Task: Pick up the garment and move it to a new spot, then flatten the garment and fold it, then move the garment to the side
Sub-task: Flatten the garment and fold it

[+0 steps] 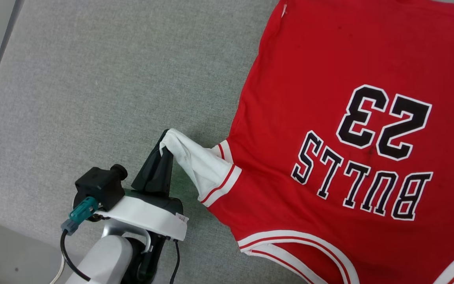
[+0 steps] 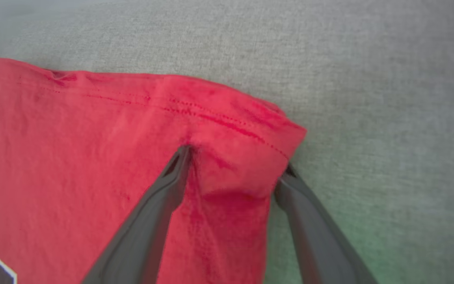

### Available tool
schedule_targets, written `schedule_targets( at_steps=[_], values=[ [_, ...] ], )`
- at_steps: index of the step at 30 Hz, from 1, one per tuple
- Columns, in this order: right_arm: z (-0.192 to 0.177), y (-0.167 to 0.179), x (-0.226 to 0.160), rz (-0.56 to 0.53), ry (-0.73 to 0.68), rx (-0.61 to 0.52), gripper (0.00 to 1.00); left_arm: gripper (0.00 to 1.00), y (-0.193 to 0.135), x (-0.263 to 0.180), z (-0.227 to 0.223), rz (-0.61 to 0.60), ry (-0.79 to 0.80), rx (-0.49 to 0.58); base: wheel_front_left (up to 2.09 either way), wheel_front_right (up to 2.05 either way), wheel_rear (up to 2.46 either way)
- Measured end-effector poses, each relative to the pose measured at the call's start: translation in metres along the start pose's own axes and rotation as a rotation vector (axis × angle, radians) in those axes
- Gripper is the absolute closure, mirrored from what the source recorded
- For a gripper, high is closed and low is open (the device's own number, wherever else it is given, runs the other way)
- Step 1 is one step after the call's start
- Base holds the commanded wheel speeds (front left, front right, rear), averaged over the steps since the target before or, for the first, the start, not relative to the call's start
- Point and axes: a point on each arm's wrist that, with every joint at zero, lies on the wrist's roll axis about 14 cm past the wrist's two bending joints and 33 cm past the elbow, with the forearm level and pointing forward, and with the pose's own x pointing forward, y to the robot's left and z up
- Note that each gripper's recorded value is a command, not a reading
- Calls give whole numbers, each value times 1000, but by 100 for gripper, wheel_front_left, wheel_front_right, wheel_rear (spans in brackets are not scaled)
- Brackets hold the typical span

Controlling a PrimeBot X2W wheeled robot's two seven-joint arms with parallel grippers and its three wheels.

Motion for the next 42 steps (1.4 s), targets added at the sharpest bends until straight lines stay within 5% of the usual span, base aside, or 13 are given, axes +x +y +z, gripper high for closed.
schedule_targets(
  at_steps=[2,3,4,5,6,16,25,33,42],
  values=[
    [-12,-2,9,1,67,22,0,100,1,0,-1,8,1,7,0,0,0],
    [-16,-3,11,1,92,34,43,100,2,1,-1,10,0,7,0,0,0],
    [-19,-4,12,1,114,48,73,100,2,1,0,12,-2,7,0,0,0],
    [-19,-4,11,1,126,53,92,100,1,1,0,11,-3,7,0,0,0],
    [-21,-6,11,-1,136,62,100,100,1,1,1,9,-6,6,0,0,0],
    [-16,-10,-15,-44,112,15,100,100,2,-8,9,14,-24,12,0,0,0],
    [-33,-36,-79,-117,40,-43,100,100,15,-29,13,49,-12,7,0,0,0],
    [-90,-74,-150,-176,-8,36,100,100,15,-42,11,43,14,-15,0,0,0],
    [-205,-91,-216,-230,-1,200,100,100,7,-48,-1,2,65,-17,0,0,0]
  ],
)
